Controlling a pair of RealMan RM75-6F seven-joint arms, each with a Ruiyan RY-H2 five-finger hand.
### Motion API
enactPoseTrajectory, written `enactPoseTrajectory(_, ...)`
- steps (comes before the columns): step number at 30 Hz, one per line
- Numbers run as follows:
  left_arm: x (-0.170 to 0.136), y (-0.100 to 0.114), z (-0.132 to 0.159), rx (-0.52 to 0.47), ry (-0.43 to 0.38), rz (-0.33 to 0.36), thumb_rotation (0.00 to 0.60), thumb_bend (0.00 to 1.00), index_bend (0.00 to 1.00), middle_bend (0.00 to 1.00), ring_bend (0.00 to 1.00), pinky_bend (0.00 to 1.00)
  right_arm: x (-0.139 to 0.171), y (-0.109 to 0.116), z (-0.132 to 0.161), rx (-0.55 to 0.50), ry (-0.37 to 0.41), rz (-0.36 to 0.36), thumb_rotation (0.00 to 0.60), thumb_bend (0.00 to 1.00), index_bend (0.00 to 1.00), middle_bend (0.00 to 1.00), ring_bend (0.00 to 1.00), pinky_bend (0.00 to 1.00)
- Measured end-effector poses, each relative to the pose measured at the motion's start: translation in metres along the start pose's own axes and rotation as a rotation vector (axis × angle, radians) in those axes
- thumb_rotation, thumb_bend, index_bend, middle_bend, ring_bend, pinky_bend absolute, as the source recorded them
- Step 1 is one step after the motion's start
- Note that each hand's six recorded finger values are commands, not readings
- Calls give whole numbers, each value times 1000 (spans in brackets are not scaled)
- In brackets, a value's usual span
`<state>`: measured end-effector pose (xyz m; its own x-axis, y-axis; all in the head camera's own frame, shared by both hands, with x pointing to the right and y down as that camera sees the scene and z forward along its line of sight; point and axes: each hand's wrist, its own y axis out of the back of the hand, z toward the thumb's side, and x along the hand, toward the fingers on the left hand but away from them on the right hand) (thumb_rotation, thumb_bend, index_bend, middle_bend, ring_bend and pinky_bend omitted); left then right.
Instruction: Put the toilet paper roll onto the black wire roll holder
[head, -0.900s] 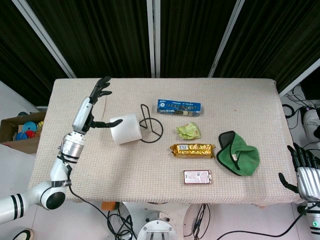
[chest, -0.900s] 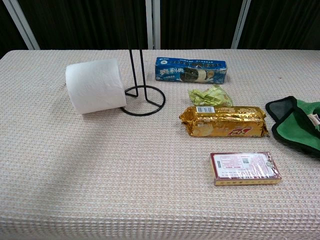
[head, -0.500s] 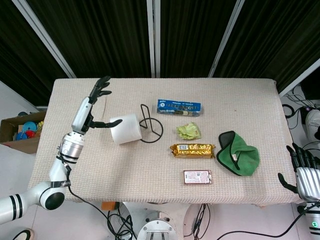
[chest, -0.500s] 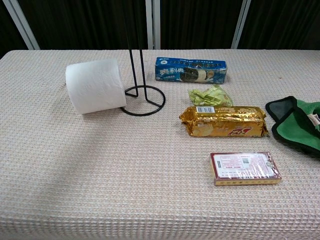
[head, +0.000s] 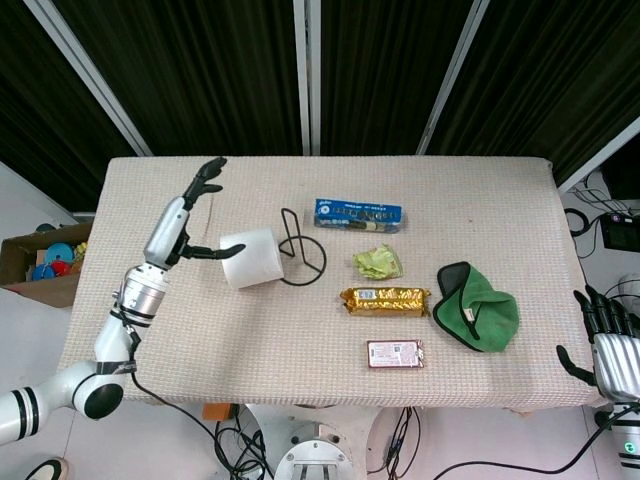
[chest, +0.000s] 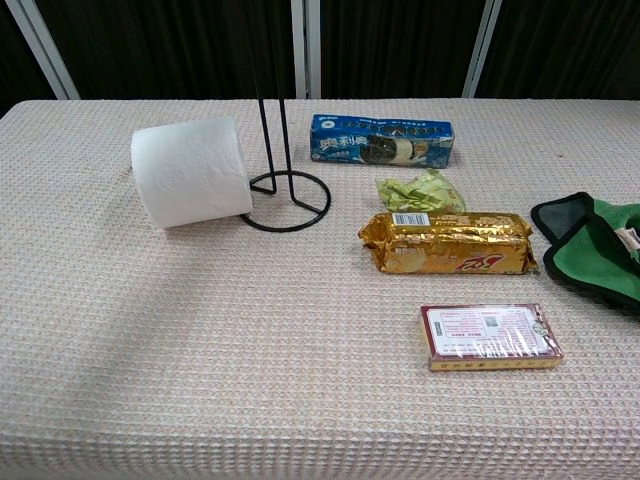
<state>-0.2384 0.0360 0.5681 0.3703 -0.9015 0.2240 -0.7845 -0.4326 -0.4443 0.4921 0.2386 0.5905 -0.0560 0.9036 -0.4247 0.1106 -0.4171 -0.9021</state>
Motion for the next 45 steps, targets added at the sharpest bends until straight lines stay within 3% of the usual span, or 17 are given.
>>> enactPoseTrajectory(5, -2, -2, -7, 107, 39, -53, 600, 117, 40, 61, 68, 194, -1, -2, 0, -1, 2, 6, 600, 275, 0, 0, 0, 0)
enactPoseTrajectory(12, -5, -11, -24, 401, 170, -234, 589, 115, 15, 54, 45, 187, 0, -5, -2, -2, -4, 16, 600, 275, 0, 0, 0, 0)
enactPoseTrajectory(21, 0, -27, -49, 734, 342, -351, 307, 85, 0, 0, 0, 162, 2, -5, -6, -5, -13, 18, 600, 275, 0, 0, 0, 0)
enactPoseTrajectory(24, 2, -44, -59, 783, 403, -403, 244, 74, 0, 0, 0, 160, 2, -6, -8, -6, -17, 23, 600, 275, 0, 0, 0, 0)
enactPoseTrajectory(30, 8, -83, -75, 837, 461, -493, 230, 66, 0, 0, 0, 160, 0, -7, -14, -10, -31, 29, 600, 275, 0, 0, 0, 0)
enactPoseTrajectory(39, 21, -96, -84, 940, 473, -478, 226, 66, 0, 0, 0, 159, 0, -6, -18, -13, -42, 29, 600, 275, 0, 0, 0, 0)
enactPoseTrajectory(45, 22, -101, -90, 938, 494, -492, 227, 66, 0, 0, 0, 159, -1, -7, -18, -14, -42, 33, 600, 275, 0, 0, 0, 0)
